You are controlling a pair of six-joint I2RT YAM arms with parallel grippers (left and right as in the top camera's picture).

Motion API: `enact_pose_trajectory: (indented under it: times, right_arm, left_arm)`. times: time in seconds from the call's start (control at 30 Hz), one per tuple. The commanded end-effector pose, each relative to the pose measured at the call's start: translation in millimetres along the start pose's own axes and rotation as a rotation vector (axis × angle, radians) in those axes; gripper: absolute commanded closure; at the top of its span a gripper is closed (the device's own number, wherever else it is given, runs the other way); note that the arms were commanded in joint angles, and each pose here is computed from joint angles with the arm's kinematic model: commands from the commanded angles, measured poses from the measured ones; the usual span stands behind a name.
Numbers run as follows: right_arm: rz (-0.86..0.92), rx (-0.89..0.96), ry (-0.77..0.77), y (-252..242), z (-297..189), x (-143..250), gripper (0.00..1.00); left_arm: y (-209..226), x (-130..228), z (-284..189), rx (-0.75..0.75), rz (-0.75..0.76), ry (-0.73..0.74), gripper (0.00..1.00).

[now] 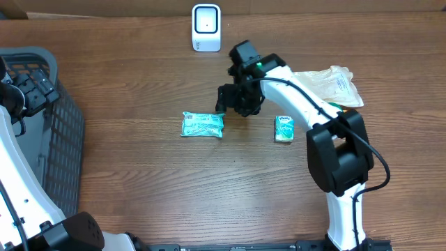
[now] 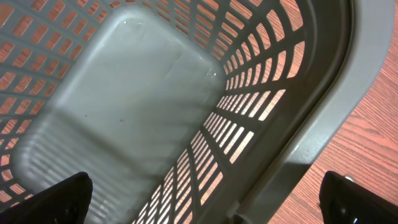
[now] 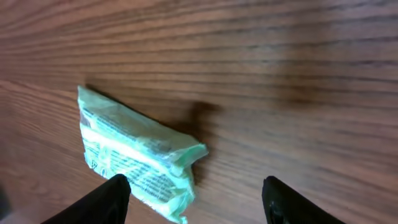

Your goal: Scan the item barcode

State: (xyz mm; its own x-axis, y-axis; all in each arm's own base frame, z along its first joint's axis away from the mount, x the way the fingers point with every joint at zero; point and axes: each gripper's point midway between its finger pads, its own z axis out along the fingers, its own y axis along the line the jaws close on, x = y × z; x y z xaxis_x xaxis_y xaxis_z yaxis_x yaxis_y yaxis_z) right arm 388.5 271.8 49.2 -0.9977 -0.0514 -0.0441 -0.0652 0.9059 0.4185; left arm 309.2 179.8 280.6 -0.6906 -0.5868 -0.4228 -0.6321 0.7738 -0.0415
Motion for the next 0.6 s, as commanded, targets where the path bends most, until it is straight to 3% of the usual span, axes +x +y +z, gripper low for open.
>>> enact_pose_trajectory:
  times: [0.0,0.57]
  right_arm:
    - [-0.032,-0.156,0.079,27,15,28,0.33]
    - [0.099,-0.239,0.028,18,70,45,0.49]
  left_arm:
    - [0,-2,0,0.002,-0.008,-0.004,0.01]
    - [0,-2,0,0.002,-0.008,-0.004,0.00]
